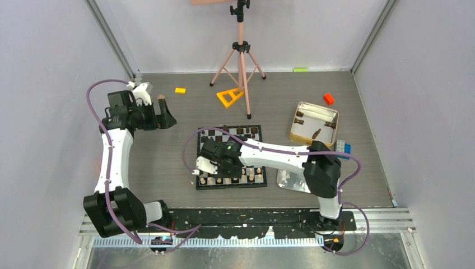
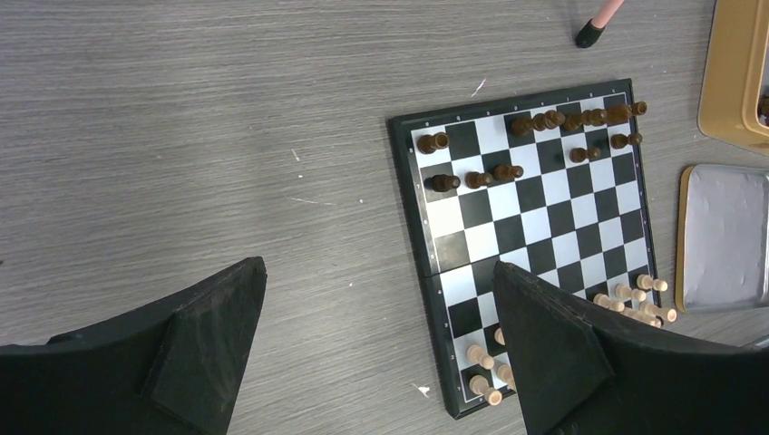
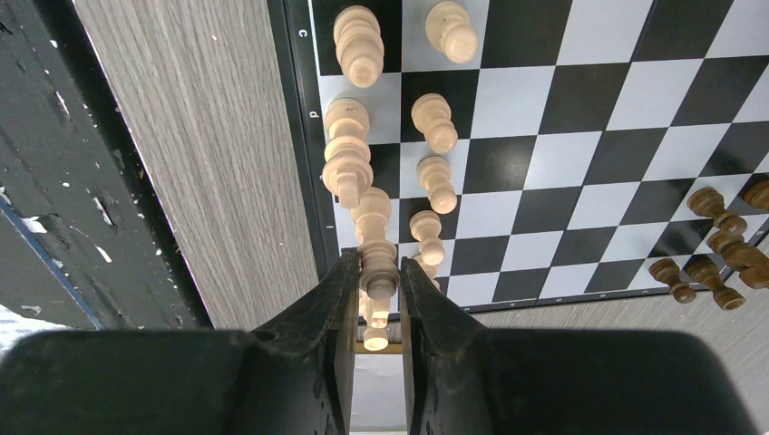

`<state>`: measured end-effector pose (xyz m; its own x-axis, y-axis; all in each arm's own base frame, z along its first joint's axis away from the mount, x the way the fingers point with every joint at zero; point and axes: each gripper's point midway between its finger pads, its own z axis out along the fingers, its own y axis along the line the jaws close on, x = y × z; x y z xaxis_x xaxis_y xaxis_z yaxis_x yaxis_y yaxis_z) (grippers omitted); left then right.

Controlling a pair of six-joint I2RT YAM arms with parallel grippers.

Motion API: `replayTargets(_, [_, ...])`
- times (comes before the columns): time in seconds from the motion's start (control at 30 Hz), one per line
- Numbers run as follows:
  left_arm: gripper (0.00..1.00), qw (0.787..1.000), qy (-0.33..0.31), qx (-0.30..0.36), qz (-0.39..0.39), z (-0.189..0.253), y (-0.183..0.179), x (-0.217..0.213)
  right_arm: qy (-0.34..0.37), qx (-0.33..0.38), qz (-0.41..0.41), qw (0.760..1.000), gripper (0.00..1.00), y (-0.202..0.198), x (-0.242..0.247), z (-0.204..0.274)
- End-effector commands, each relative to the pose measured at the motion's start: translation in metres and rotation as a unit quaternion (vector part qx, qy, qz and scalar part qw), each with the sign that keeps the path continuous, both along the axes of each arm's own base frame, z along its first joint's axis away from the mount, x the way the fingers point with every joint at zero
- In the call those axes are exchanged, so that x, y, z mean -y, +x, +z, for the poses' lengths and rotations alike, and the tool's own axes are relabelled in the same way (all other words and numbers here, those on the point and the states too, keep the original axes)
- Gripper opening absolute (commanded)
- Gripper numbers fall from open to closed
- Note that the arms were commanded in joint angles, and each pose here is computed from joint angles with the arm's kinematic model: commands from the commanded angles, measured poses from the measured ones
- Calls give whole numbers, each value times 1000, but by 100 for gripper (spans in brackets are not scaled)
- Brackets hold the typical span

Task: Set up the chess pieces on the board
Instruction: Place the chess piece on the chessboard.

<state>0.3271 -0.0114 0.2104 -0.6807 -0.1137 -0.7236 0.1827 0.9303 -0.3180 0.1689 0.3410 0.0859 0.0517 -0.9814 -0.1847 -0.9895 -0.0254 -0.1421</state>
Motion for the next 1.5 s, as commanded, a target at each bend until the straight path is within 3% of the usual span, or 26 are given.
replayTargets(0.0, [100, 1000, -5, 29, -5, 18, 3, 0, 3, 13, -2, 1000, 2, 2, -6, -2])
replayTargets(1.23, [100, 999, -16, 27, -8, 14, 3, 0, -13, 2, 9, 1000, 2, -4, -9, -15])
replayTargets(1.47, [100, 999, -18, 27, -9, 13, 4, 0, -19, -2, 10, 1000, 10, -6, -8, -18])
